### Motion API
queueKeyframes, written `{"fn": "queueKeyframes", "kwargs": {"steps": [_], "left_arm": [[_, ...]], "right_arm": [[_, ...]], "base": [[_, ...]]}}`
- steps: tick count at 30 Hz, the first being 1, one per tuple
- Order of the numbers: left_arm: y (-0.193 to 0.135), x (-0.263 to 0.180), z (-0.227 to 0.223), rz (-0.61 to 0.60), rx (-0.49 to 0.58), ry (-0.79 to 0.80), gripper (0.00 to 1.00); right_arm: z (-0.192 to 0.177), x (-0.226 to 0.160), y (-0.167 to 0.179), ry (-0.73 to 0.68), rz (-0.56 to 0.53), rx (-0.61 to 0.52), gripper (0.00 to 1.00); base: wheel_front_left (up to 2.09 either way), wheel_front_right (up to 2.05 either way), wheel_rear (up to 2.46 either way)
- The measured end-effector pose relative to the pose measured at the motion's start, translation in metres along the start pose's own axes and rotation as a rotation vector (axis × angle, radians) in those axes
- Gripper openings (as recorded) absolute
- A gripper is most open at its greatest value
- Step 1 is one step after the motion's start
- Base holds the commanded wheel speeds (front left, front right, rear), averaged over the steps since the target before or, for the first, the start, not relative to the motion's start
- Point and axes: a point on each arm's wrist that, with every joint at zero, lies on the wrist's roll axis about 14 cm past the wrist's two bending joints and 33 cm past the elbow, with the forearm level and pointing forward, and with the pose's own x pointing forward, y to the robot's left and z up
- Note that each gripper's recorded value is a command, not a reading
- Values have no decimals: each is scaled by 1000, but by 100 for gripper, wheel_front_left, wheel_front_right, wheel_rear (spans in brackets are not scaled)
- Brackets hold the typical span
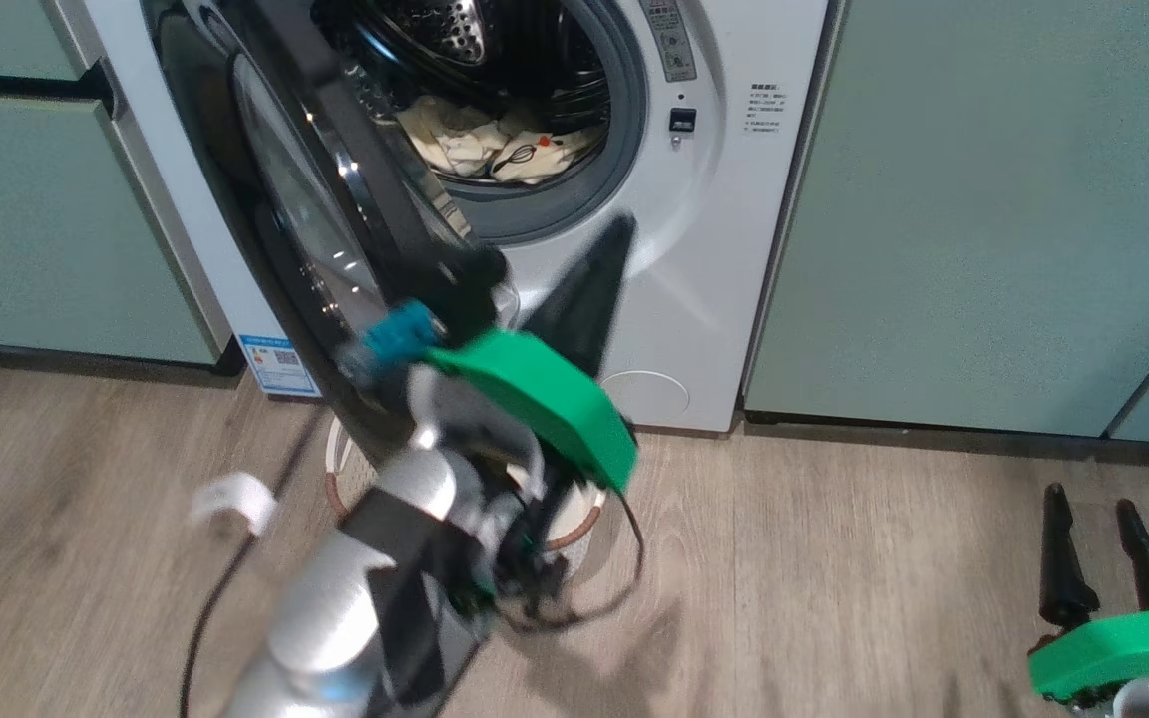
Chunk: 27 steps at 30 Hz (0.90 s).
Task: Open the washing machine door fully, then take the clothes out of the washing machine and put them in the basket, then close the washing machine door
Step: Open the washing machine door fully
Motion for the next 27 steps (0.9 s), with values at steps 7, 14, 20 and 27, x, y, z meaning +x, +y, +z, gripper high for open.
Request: {"fn": "queueKeyframes", "kwargs": {"steps": [7, 14, 20, 27], "left_arm": [[-21, -8, -41, -34, -19, 91, 0], [-19, -19, -87, -25, 16, 172, 0], [-10, -34, -128, -9, 65, 253, 0], [12, -47, -160, 66, 94, 317, 0]], "right_arm": [[1, -1, -1, -2, -1, 0, 100], [-1, 0, 0, 3, 2, -2, 100], [-4, 1, 1, 13, 3, -3, 100], [-7, 2, 0, 24, 0, -3, 100]], "base": [[0, 0, 0], [0, 0, 0], [0, 0, 0], [0, 0, 0]]}}
